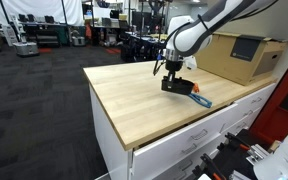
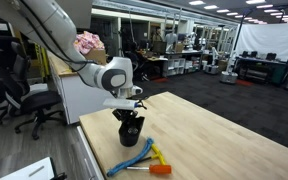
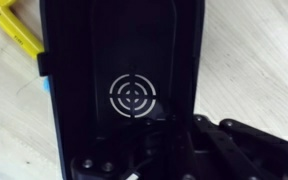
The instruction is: Move the black object to the right
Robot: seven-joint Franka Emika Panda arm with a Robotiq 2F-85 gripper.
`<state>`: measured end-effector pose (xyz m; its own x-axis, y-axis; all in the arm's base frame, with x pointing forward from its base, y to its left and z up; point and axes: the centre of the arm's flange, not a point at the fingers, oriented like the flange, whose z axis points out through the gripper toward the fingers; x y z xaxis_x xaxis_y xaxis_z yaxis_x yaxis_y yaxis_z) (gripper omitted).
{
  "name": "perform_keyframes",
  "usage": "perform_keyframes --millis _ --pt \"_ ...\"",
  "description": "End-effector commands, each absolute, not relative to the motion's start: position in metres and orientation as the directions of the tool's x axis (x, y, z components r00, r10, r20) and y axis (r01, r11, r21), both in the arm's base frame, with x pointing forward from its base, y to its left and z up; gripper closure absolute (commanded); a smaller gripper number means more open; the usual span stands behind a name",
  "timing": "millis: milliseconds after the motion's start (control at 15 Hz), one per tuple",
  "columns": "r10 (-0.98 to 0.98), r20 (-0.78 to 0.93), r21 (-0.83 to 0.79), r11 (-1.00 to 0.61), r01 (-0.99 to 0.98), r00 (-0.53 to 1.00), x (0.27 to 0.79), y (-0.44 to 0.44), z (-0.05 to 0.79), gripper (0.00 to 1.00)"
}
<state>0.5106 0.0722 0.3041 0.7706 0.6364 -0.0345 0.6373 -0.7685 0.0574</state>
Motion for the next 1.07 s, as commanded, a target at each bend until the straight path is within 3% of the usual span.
perform_keyframes --millis 0,400,1000 --pt "0.602 -0.003 0.085 -0.795 0.6 0.798 0.502 0.059 0.37 0.99" --pt "0.404 0.038 0.058 -0.914 0.402 0.914 0.518 -0.026 0.422 0.99" --pt "0.001 -0.022 -0.039 -0.999 0.0 1.0 0.526 -0.179 0.368 0.99"
